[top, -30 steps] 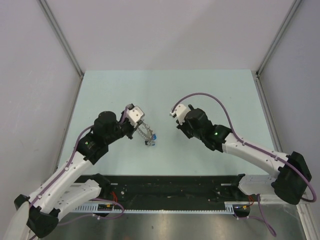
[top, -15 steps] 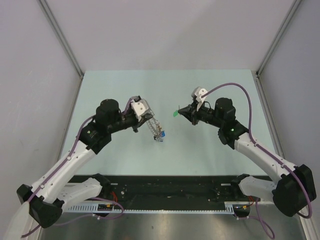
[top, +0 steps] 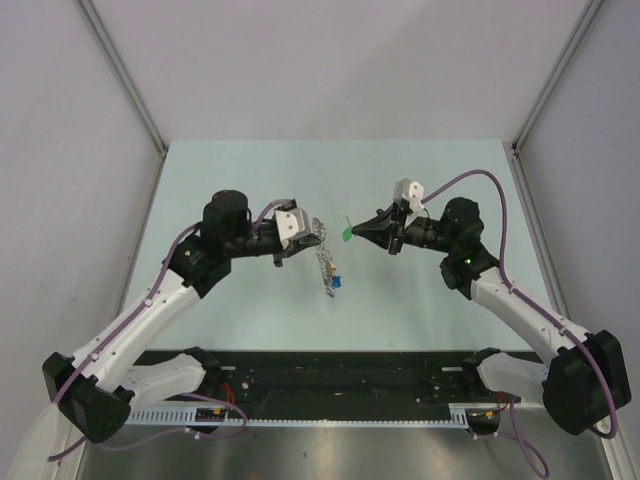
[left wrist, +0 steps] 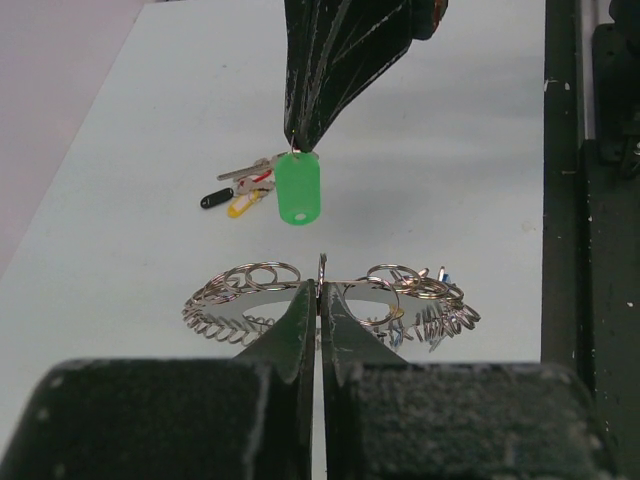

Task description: Put the keys on the keyring

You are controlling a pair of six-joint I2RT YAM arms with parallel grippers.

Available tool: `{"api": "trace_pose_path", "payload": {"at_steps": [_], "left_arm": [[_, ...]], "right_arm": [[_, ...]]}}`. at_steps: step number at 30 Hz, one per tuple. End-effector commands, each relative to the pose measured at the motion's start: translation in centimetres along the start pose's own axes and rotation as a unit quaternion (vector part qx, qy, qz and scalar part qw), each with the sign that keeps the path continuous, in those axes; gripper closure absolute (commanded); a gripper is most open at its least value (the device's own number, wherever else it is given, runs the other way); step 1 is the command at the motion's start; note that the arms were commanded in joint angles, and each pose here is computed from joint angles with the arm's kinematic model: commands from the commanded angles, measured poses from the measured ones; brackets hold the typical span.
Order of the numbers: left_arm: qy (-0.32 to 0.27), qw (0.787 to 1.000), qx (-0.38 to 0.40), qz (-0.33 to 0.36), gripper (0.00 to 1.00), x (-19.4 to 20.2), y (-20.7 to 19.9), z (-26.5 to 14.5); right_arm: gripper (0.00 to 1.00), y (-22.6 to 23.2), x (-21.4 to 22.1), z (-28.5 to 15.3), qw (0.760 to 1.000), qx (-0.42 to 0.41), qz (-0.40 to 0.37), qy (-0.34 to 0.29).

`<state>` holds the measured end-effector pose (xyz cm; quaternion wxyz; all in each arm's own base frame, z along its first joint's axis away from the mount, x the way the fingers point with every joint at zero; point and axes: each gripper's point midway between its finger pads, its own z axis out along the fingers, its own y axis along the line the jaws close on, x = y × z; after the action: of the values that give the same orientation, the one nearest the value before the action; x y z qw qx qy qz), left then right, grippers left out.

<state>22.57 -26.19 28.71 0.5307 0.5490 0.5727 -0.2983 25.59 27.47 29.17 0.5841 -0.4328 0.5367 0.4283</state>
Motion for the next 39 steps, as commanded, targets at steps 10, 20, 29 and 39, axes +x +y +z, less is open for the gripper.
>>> {"api": "trace_pose_path", "payload": {"at_steps": [10, 20, 29, 39], "left_arm": [[0.011, 0.988, -0.155, 0.005, 1.0, 0.0, 2.6, -4.4], [-0.002, 0.963, -0.271, 0.015, 1.0, 1.5, 3.6, -8.2], [0.008, 0.961, -0.275, 0.014, 1.0, 2.3, 3.7, -8.0], [0.011, 0.962, -0.272, 0.014, 1.0, 2.5, 3.7, -8.0]], "right_arm": [[1.0, -5.1, 11.2, -1.2, 0.962, 0.188, 0.056, 0.188], [0.96, -2.5, 21.0, 1.7, 0.929, 0.167, 0.109, 0.311], [0.93, -1.4, 26.0, -1.2, 0.863, 0.21, 0.117, 0.443], [0.74, 0.6, 25.7, -3.3, 0.827, 0.224, 0.127, 0.499]]}}
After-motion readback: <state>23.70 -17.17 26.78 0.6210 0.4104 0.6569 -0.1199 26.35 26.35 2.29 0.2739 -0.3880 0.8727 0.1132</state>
